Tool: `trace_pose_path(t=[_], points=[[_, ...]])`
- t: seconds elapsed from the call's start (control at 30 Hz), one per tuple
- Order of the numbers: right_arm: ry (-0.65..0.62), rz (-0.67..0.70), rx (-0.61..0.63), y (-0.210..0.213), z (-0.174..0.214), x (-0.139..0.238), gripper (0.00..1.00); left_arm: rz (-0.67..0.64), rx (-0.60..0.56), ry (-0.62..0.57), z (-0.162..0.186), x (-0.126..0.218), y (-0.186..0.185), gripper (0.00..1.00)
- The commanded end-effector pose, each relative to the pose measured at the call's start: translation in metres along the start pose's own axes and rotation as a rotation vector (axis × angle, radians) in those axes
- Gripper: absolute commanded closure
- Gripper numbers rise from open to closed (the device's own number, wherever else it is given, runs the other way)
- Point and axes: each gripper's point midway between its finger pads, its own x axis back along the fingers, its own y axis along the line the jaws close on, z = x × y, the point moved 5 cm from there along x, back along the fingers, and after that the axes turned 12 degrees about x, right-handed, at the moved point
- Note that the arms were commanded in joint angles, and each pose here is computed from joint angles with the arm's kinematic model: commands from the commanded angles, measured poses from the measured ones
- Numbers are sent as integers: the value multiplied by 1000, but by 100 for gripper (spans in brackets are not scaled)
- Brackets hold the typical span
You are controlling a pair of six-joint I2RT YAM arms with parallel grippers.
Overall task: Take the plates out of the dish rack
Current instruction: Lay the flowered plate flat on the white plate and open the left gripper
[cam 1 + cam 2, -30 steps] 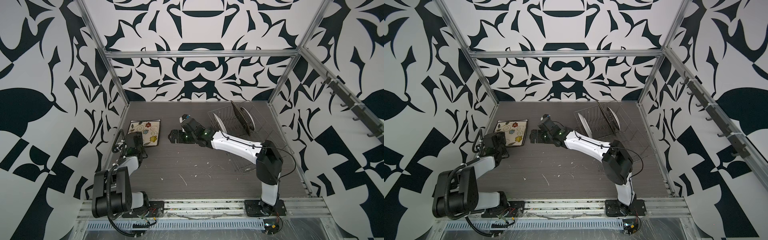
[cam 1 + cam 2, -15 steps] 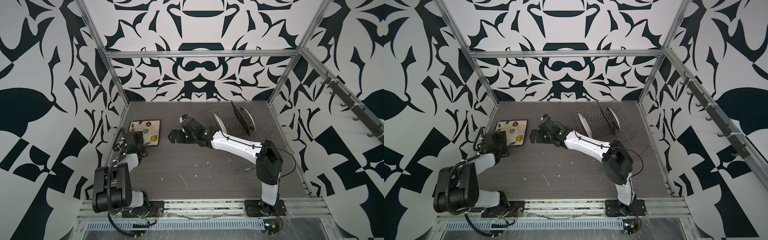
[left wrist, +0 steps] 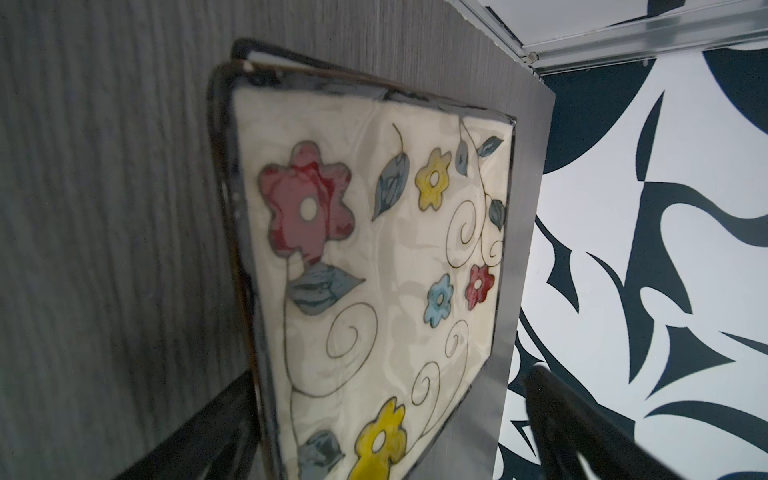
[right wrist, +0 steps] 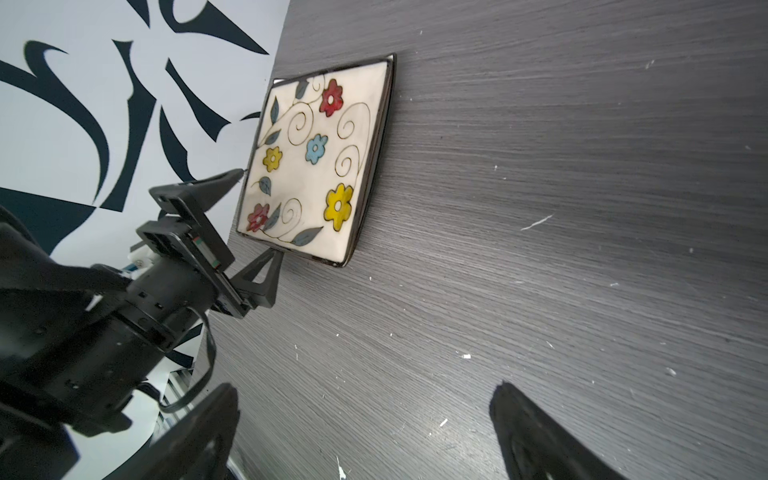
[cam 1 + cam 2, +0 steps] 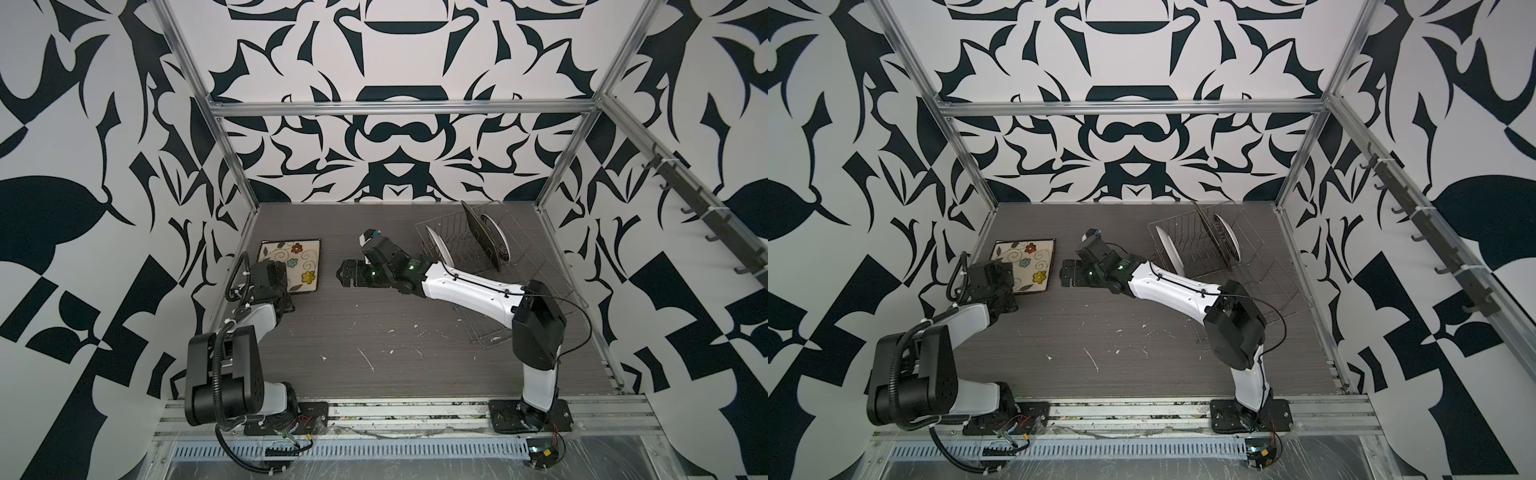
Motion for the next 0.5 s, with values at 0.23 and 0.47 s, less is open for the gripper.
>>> trace_pose_path(t=[0.23, 0.47], points=[[-76, -21, -3, 8, -10, 31, 1, -15, 42, -26, -2, 6, -15, 1], [-84, -26, 5, 7, -9, 37, 2, -42, 39, -25, -2, 10, -13, 1]])
